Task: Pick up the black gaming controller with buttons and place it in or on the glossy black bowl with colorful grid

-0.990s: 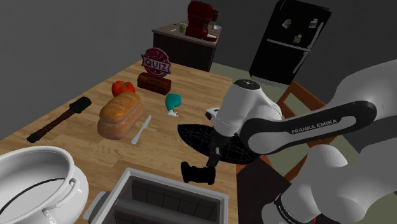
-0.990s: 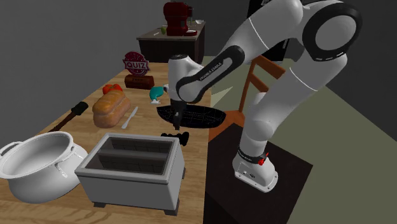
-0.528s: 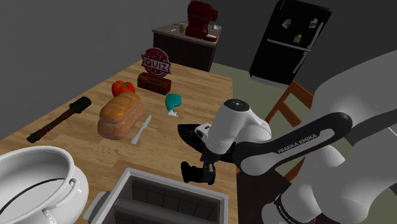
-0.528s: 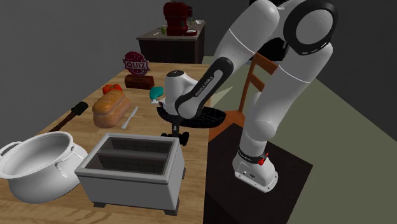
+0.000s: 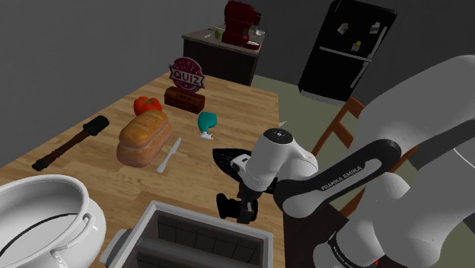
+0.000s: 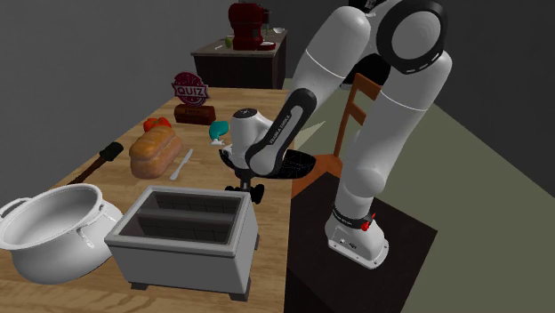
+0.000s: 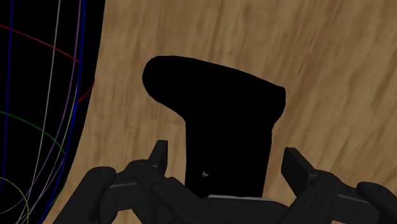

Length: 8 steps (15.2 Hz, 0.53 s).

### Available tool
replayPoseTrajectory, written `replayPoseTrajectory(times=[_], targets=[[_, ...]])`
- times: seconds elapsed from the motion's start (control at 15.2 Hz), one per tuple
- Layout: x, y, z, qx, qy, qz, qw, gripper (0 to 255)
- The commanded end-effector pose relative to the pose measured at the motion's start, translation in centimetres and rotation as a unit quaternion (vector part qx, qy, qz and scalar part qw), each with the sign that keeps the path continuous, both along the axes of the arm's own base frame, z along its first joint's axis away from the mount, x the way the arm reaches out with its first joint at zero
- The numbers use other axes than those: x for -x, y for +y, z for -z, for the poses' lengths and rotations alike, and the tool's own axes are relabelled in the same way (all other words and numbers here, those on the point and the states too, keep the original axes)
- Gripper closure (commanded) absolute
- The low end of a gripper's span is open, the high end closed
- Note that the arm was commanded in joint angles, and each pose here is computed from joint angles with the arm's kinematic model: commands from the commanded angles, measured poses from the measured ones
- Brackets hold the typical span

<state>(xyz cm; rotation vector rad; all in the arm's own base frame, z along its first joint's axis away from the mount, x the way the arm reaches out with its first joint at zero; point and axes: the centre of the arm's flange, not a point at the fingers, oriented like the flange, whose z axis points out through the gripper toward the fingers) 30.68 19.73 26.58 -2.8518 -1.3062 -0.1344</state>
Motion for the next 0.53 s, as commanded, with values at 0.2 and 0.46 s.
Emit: replayPoseTrajectory(times=[0.2, 0.46], targets=[[-0.01, 0.02, 0.03, 0.0, 0.0, 0.0, 1.0, 0], [-0.01, 0.01, 0.03, 0.0, 0.0, 0.0, 1.0, 255]])
